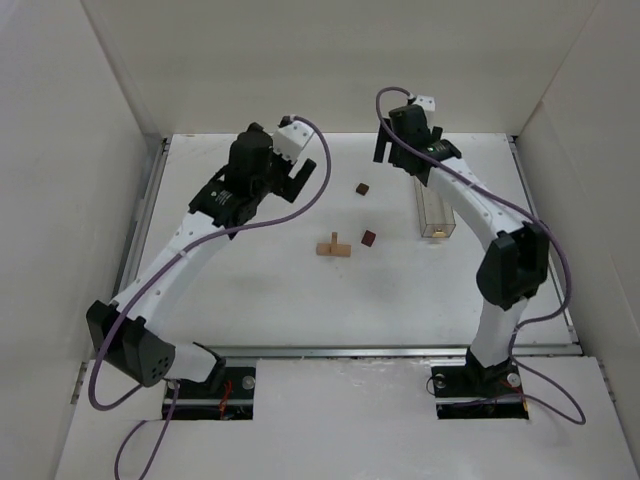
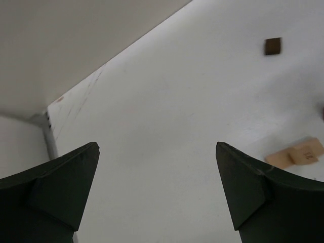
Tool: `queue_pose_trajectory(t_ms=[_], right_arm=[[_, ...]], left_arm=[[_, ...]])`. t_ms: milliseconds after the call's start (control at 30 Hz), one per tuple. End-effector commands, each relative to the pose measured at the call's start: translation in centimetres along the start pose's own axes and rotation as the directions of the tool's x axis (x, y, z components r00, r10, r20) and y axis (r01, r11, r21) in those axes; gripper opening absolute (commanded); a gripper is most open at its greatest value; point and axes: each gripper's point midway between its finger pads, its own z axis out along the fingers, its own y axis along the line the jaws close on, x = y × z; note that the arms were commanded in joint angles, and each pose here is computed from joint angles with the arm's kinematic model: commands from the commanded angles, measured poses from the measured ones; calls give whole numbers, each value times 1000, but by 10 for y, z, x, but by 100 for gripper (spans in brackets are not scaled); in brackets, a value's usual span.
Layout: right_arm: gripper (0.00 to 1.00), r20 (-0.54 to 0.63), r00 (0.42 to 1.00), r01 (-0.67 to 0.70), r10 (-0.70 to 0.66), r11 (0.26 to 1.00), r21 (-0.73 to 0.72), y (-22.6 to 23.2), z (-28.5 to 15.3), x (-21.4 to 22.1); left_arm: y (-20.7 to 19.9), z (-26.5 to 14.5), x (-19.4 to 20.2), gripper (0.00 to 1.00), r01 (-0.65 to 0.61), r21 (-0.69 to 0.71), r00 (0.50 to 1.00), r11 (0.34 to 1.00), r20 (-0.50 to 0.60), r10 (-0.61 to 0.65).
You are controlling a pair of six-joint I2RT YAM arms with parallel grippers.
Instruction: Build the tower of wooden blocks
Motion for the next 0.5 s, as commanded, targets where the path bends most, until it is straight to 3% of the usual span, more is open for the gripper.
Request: queue_pose_trajectory(t_ms=[0,133,333,467], right_arm=[[100,-22,994,-107,110,989,102,6,13,-8],[100,-92,984,-150,154,987,52,38,33,1],[100,5,974,-228,228,970,84,45,55,-5],[100,-8,968,-252,252,967,-40,68,59,-4]], left_arm=[[53,-15,23,100,157,-336,986,929,-2,-167],[63,-28,48,100,176,-442,979,879,-15,-204],[73,-41,76,100,209,-560,967,802,-3,-254],[76,-49,88,100,211,-586,966,782,2,-259]])
